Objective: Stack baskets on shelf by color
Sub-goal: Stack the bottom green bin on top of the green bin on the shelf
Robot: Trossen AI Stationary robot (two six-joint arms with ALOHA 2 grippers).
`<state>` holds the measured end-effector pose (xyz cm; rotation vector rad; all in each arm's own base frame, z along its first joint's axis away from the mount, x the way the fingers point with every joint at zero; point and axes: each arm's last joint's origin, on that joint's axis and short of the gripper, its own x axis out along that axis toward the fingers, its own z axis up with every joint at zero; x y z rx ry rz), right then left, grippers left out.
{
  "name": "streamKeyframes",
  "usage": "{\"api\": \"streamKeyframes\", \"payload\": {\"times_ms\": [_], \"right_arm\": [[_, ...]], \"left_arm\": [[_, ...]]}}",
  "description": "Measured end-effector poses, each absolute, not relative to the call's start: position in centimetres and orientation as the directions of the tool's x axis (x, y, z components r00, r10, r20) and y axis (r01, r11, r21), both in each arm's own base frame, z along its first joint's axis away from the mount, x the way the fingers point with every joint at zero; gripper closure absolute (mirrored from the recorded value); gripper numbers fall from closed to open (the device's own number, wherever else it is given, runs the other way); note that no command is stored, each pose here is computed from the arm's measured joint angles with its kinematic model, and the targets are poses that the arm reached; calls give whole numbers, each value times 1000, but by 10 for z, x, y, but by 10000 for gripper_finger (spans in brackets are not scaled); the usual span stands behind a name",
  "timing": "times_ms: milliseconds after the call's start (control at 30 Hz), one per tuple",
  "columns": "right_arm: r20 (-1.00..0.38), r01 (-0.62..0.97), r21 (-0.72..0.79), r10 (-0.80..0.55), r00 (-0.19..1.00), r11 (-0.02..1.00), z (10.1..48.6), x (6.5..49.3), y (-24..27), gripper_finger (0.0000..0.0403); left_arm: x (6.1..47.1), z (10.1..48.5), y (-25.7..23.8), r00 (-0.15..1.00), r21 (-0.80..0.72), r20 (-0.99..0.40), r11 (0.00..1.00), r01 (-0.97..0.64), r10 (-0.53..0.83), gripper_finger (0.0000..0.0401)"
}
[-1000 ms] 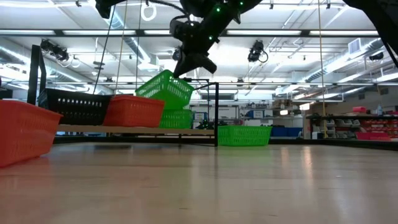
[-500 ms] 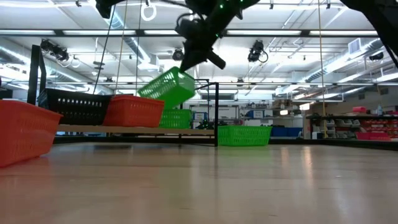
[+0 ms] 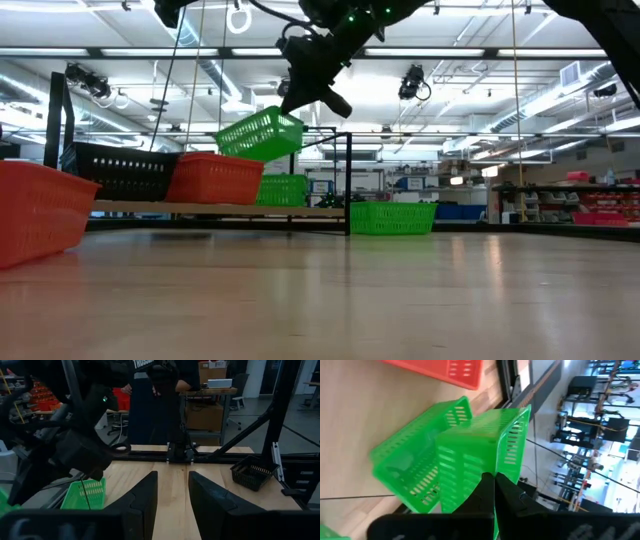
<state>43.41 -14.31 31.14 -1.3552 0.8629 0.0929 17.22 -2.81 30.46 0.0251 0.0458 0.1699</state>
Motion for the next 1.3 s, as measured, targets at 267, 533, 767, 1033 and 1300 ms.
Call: {"api": "streamKeyframes", "payload": {"times_ms": [267, 533, 767, 1033, 1300], "right_arm": [[-647, -590, -759, -413, 641, 274, 283, 430, -152, 403], [-677, -629, -731, -402, 617, 266, 252, 431, -152, 402], [-651, -574, -758, -410, 639, 309, 256, 432, -156, 393], [-679, -538, -732, -382, 627, 418, 253, 433, -143, 363], [-753, -566, -649, -324, 572, 508, 246, 434, -115, 350]], "left_arm": [[172, 305, -28, 985, 30, -43, 985, -168, 170, 284], [172, 305, -28, 985, 31, -43, 985, -169, 170, 284], [172, 305, -28, 984, 32, -44, 985, -170, 171, 284], [172, 305, -28, 984, 42, -42, 984, -170, 172, 284], [172, 305, -28, 984, 56, -41, 984, -170, 173, 284]]}}
